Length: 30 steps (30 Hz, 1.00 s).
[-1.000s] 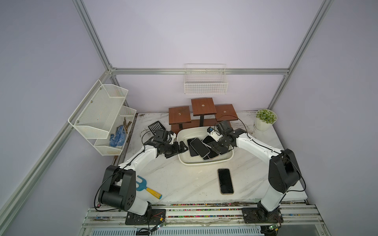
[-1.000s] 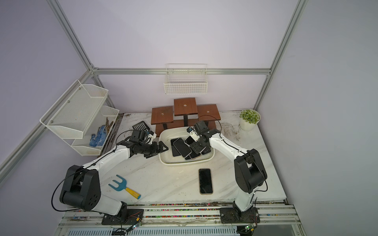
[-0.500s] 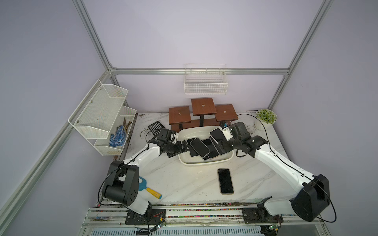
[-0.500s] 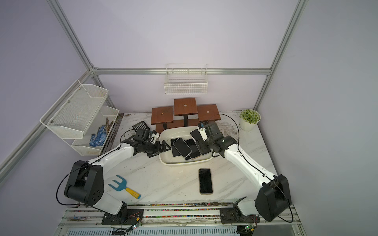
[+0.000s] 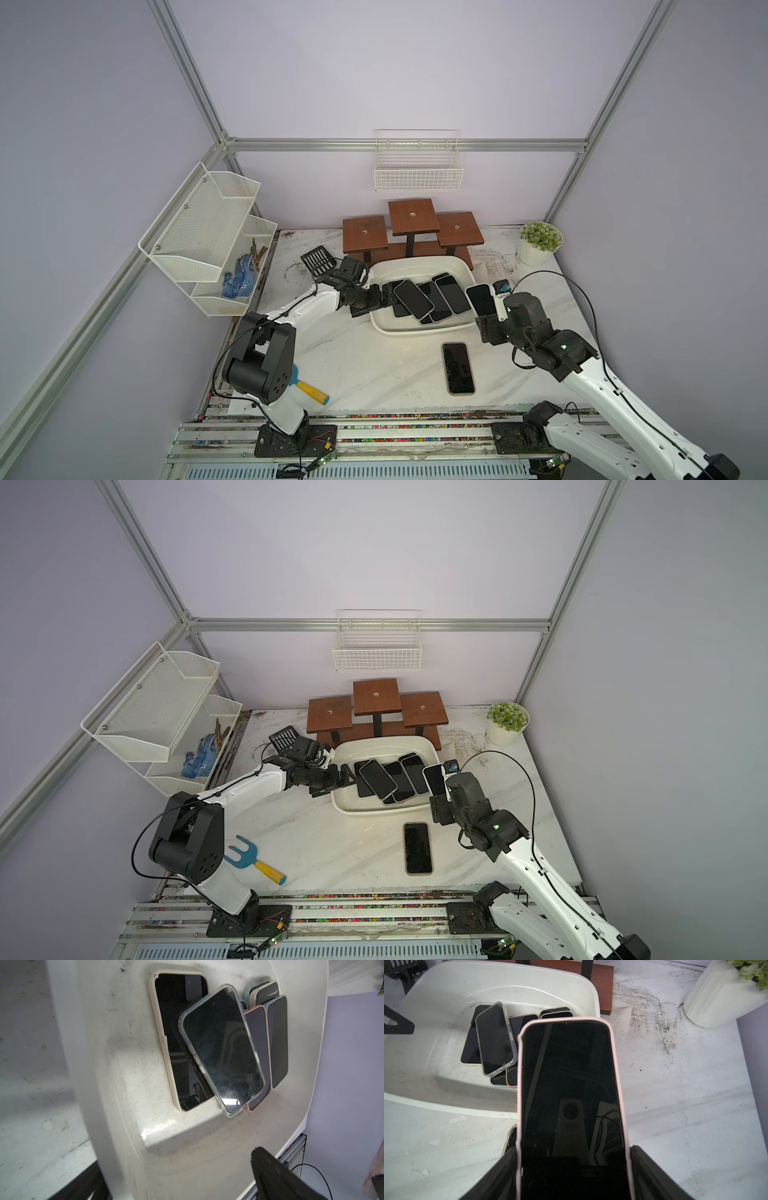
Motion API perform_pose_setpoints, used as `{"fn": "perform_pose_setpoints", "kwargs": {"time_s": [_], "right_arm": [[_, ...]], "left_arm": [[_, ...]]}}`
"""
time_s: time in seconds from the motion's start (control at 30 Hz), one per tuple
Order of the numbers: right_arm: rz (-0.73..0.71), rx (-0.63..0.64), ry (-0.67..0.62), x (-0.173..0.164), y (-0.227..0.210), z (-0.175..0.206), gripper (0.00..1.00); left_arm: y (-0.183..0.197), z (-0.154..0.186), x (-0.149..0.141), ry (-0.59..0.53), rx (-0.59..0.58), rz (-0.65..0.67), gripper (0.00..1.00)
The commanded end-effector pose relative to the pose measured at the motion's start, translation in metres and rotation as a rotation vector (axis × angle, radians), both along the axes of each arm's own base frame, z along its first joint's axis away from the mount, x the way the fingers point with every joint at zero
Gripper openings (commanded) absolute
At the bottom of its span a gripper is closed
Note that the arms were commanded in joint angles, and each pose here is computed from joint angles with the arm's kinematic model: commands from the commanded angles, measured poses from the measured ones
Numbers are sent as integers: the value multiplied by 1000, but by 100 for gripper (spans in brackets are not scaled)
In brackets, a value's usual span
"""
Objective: Take the phone out of the storage box
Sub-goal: Adjust the storage box at the center of the board.
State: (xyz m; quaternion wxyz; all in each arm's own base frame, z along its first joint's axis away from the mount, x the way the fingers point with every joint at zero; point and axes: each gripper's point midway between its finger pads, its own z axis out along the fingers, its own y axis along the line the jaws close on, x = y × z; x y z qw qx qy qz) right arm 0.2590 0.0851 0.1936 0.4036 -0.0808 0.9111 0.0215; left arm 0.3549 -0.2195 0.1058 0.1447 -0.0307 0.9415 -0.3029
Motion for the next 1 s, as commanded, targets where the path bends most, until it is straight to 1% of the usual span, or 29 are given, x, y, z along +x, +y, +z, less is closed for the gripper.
{"fn": "perform_pose_setpoints", "kwargs": {"time_s": [0.0, 0.1, 0.17, 0.4, 0.5, 0.57, 0.8, 0.97], "right_arm": [[-74, 1, -92, 19, -7, 19, 26], [-83, -15, -102, 31, -10, 16, 26], [-104, -24, -109, 41, -17, 17, 26], [-219, 1, -127, 71, -71, 21, 26], [-269, -7, -104, 82, -97, 10, 27], [-286, -22, -79, 89, -106, -2, 27], [-224, 11, 14, 115, -95, -50, 26], [-124, 11, 116, 125, -81, -80, 25]], "left_arm": [[-41, 37, 13, -105, -145, -90, 100], [-38, 37, 11, -108, -134, -81, 100], [-32, 36, 9, -112, -106, -73, 100], [0, 38, 3, -130, 21, -42, 100], [16, 40, 4, -135, 42, -8, 100], [24, 40, 5, -134, 49, 13, 100], [47, 47, 6, -148, 71, 46, 100], [62, 49, 3, -154, 78, 75, 100]]}}
